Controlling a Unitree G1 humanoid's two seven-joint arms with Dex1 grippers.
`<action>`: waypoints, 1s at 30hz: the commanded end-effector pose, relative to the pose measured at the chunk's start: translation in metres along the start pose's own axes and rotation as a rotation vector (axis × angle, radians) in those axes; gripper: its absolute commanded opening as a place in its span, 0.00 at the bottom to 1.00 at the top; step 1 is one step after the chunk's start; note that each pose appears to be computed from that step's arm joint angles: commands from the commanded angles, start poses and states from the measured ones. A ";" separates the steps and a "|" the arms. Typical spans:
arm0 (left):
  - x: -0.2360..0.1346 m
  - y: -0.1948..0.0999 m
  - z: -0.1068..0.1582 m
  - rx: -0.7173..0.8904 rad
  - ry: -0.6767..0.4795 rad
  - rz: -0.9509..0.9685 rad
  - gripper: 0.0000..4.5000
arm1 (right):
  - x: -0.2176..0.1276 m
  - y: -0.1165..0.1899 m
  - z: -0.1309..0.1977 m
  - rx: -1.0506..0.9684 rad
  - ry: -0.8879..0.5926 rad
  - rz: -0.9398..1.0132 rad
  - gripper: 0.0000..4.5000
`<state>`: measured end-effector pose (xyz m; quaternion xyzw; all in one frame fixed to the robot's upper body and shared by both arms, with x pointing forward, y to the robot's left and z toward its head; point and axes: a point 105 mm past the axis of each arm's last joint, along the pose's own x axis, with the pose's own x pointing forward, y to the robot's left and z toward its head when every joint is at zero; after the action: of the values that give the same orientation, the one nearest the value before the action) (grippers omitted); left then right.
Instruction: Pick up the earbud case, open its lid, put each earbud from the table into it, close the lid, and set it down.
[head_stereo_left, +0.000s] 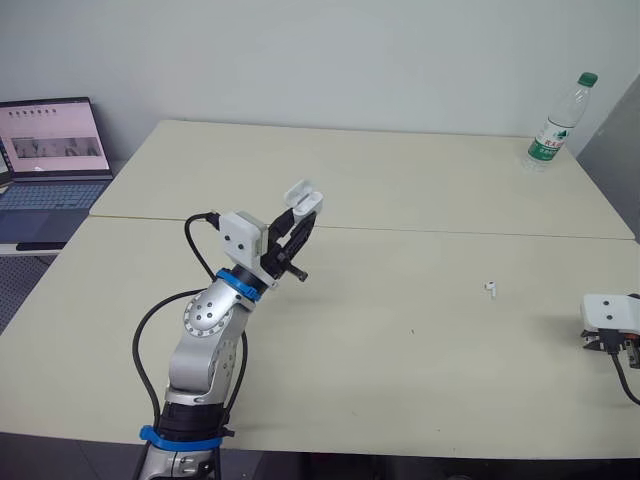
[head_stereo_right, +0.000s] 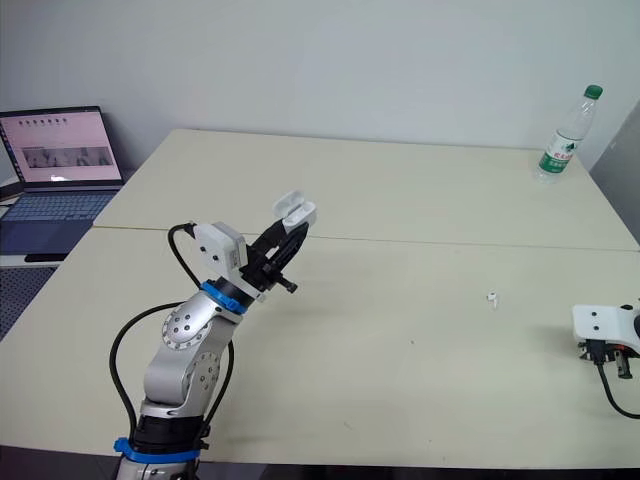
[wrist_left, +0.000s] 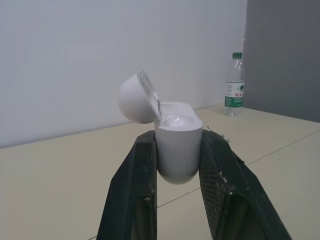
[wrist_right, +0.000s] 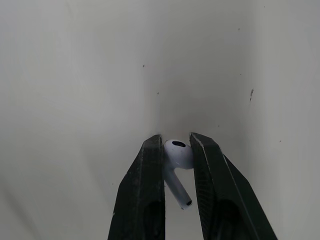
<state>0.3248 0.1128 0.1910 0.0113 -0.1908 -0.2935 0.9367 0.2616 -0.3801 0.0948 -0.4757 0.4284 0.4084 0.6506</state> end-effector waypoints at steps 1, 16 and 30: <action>0.003 -0.005 0.012 0.019 -0.047 -0.016 0.17 | 0.004 0.002 -0.003 0.022 -0.002 0.006 0.25; 0.005 -0.005 0.012 0.012 -0.040 -0.025 0.17 | -0.004 0.011 -0.018 0.000 0.049 0.059 0.55; 0.003 -0.003 0.010 0.016 -0.030 -0.015 0.17 | -0.004 0.005 -0.022 0.035 0.089 0.044 0.55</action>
<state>0.3254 0.1122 0.1889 0.0108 -0.1828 -0.2960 0.9375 0.2576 -0.3926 0.0951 -0.4759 0.4521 0.4031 0.6377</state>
